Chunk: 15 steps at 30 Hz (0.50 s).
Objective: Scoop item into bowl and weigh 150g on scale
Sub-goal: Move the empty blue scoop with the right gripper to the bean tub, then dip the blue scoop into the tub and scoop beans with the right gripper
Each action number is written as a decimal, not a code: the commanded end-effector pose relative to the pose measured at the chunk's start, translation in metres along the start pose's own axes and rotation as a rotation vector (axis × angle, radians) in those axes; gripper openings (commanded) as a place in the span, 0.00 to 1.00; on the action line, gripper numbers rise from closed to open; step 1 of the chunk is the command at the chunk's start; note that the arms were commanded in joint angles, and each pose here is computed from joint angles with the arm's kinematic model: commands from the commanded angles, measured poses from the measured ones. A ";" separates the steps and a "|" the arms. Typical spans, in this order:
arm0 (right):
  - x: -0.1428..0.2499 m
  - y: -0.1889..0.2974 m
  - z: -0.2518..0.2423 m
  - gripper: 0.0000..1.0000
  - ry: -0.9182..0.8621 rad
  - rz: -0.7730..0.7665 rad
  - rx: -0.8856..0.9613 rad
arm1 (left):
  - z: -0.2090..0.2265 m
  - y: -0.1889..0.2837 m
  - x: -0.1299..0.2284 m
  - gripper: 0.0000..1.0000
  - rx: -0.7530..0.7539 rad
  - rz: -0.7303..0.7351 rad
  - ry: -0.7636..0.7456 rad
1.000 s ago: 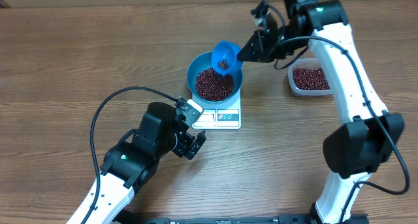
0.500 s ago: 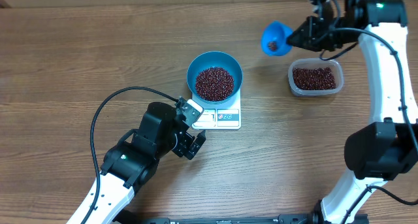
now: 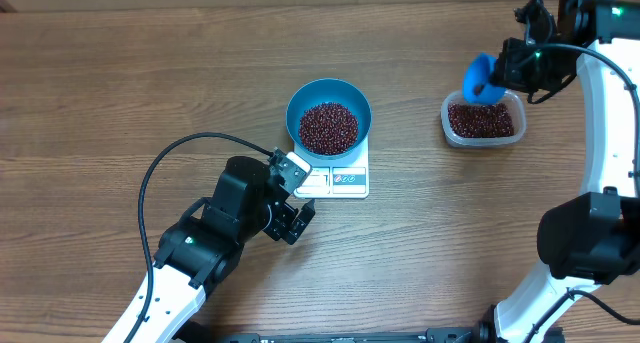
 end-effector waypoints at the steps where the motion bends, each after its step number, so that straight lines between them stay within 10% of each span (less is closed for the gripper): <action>1: 0.000 0.029 -0.013 0.04 0.011 -0.057 0.151 | -0.002 -0.003 0.003 1.00 0.003 0.012 0.005; 15: 0.012 0.031 -0.022 0.04 0.004 -0.001 0.369 | -0.002 -0.003 0.003 1.00 0.003 0.012 0.005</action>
Point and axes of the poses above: each gripper's point midway between its finger pads, its own y axis back along the fingers, its own z axis along the line the jaws close on, x = y × z, the point moved 3 cm from there along y, back along the fingers, and after that the axes turned 1 degree about y, right-handed, at the moved point
